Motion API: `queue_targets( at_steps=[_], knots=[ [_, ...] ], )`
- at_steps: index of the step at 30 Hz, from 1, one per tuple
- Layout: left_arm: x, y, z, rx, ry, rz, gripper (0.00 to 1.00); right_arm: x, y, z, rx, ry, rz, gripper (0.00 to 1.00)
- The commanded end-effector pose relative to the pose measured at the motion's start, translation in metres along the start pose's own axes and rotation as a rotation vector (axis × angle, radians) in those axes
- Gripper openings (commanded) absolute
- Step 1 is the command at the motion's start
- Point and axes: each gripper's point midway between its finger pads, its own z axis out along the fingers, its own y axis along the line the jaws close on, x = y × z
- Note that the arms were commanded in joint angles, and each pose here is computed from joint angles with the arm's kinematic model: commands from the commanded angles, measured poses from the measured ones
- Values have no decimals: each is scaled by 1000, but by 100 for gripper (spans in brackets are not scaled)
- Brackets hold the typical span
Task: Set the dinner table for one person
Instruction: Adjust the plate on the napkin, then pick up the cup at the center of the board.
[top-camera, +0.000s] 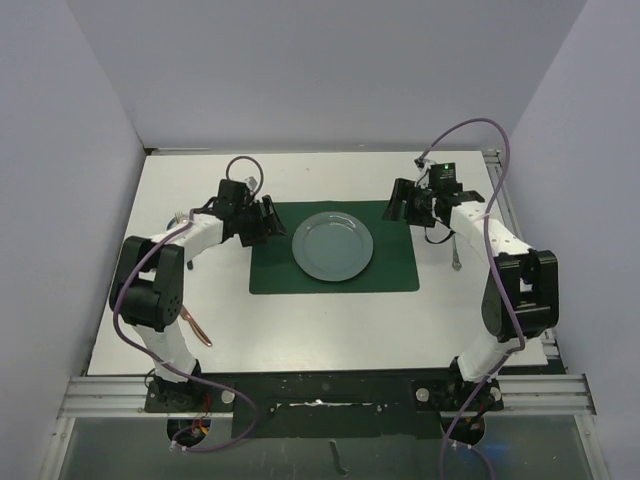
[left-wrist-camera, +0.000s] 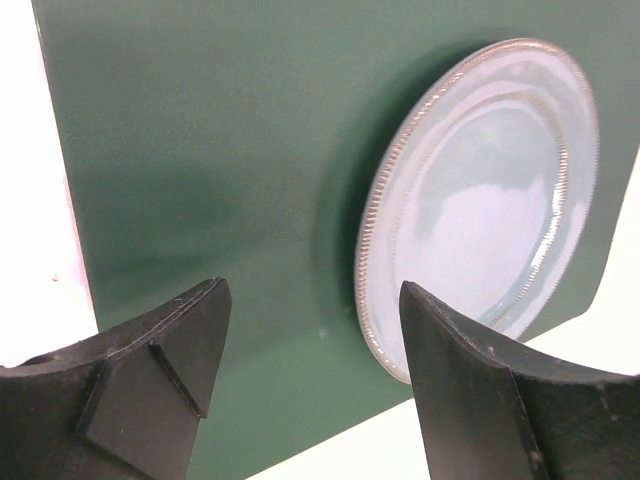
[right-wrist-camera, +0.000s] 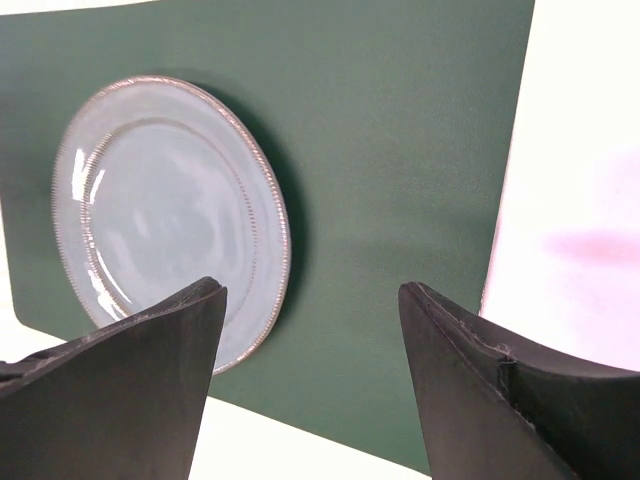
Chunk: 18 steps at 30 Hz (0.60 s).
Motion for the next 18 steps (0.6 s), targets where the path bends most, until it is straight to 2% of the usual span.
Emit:
queue_targets(
  at_steps=[1, 6, 8, 11, 18],
  knots=[
    [-34, -35, -29, 91, -104, 59, 68, -26, 20, -27, -36, -93, -32, 71],
    [-34, -37, -27, 103, -100, 50, 68, -21, 24, -29, -45, -83, -35, 65],
    [-35, -33, -30, 84, -121, 37, 68, -18, 26, -29, -51, -84, -35, 59],
    [-41, -26, -37, 31, -165, 32, 68, -13, 31, -29, -80, -91, -30, 44],
    [-70, 2, -75, -223, -303, 88, 67, 4, 51, -15, -159, -71, -30, 42]
  ],
)
